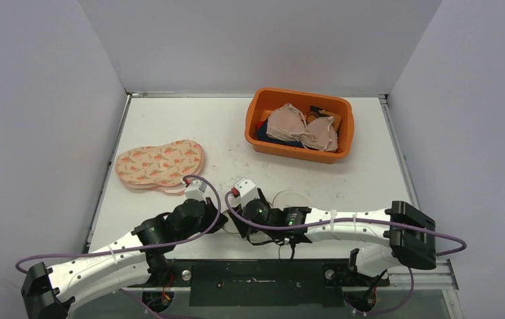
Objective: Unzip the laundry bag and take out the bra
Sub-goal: Pick up the bra from the laundry bag.
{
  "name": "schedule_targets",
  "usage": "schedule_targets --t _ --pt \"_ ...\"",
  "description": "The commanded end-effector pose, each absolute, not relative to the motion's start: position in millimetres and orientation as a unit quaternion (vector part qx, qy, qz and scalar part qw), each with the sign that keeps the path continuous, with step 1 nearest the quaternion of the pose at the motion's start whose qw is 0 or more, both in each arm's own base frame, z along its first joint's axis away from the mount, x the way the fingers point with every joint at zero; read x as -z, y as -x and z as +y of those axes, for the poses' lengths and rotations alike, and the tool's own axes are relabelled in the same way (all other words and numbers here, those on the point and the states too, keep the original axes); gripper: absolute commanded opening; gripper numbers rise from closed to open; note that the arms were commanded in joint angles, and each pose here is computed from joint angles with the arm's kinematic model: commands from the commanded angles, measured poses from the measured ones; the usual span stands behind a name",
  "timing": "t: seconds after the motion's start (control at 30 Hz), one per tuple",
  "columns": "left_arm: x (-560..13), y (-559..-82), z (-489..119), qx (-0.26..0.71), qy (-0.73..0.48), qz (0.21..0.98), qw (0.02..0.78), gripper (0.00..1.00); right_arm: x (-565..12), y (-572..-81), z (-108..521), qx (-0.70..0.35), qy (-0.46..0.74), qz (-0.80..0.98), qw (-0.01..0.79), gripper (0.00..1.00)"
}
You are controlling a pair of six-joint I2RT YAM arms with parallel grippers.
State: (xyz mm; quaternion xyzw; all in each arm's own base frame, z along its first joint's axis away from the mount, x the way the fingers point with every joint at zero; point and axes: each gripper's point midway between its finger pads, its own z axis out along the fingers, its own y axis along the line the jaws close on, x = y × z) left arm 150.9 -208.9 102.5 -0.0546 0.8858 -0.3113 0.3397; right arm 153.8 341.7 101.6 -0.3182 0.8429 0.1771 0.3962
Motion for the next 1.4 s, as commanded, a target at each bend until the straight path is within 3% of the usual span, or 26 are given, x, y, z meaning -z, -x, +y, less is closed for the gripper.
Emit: schedule_targets --t 0.0,0.13,0.23,0.43,0.67,0.97,1.03,1.1,1.17,1.27,1.37 --pt "-110 -157 -210 0.32 0.057 0.876 0.357 0.0 -119 -158 365 -0.201 0.298 0.834 0.419 0.65" --pt "-109 -156 -211 0.322 0.057 0.876 0.355 0.0 -111 -159 367 -0.19 0.297 0.837 0.418 0.69" --pt "-107 -155 -211 0.324 0.057 0.876 0.353 0.0 -101 -162 364 -0.164 0.299 0.843 0.416 0.67" --pt "-103 -154 -211 0.323 0.059 0.877 0.35 0.0 -96 -166 348 -0.124 0.286 0.847 0.43 0.33" --pt "-99 -155 -211 0.32 0.061 0.878 0.35 0.0 -111 -163 335 -0.149 0.263 0.844 0.443 0.06" --pt "-100 -155 -212 0.323 0.064 0.878 0.348 0.0 -129 -151 327 -0.21 0.251 0.833 0.446 0.06" --pt "-106 -155 -214 0.333 0.065 0.874 0.348 0.02 -136 -143 334 -0.237 0.265 0.822 0.444 0.24" --pt "-113 -153 -217 0.347 0.064 0.87 0.346 0.15 -141 -134 339 -0.255 0.28 0.814 0.441 0.37" --pt "-120 -151 -219 0.357 0.065 0.866 0.344 0.29 -140 -128 341 -0.256 0.3 0.809 0.437 0.41" --pt "-127 -148 -220 0.371 0.07 0.862 0.338 0.45 -127 -122 340 -0.238 0.328 0.81 0.423 0.39" --pt "-130 -142 -223 0.385 0.074 0.862 0.322 0.53 -118 -114 339 -0.229 0.348 0.809 0.415 0.33"
